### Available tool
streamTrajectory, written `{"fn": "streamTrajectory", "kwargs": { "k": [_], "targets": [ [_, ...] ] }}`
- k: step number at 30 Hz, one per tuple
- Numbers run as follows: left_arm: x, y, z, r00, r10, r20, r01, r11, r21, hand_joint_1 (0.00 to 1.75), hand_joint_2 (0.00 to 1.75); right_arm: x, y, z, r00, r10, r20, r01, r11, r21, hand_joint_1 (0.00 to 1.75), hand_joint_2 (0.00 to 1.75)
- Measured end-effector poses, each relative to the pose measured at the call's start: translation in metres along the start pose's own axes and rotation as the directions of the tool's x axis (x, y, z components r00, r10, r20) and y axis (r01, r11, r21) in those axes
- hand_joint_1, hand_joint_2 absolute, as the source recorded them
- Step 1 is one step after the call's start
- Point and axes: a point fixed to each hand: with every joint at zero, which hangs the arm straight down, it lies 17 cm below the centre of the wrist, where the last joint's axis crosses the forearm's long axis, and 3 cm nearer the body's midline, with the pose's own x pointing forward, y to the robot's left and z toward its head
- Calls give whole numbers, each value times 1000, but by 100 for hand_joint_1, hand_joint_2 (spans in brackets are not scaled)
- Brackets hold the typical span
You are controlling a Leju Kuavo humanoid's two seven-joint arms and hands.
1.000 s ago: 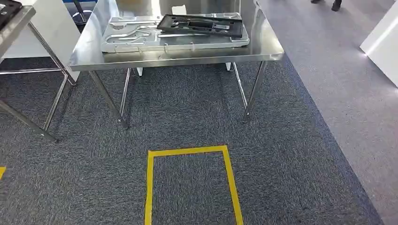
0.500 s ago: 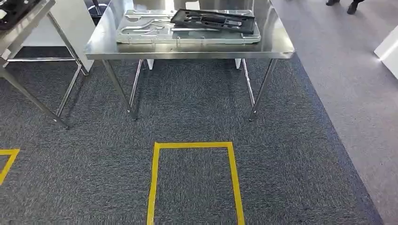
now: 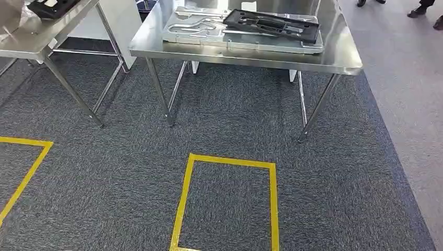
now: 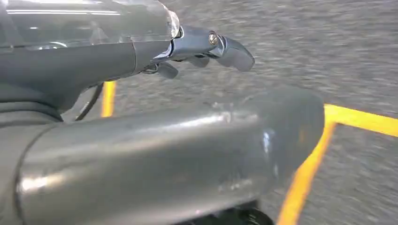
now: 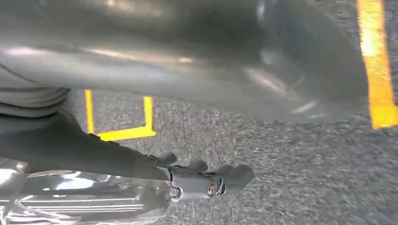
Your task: Take the parts from the cabinet and place them on the table.
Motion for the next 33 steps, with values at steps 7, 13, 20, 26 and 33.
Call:
{"fn": "streamTrajectory", "kwargs": {
  "k": [7,13,20,26,33],
  "targets": [
    [-19,3,2,995,-30,-91,31,999,8,0,0,-16,14,3,995,74,-68,-70,996,53,0,0],
    [-14,1,0,996,-48,-78,48,999,0,0,0,-15,21,4,994,83,-74,-78,994,72,0,0],
    [-12,-8,2,990,-136,-46,135,990,-31,0,0,-8,25,2,994,91,-57,-86,992,92,0,0],
    [-14,-18,5,986,-158,-53,155,987,-52,0,0,-9,27,3,993,101,-53,-95,990,103,0,0],
    [-14,-16,5,984,-169,-52,167,985,-47,0,0,-1,26,0,994,108,-29,-104,989,103,0,0]
  ]
}}
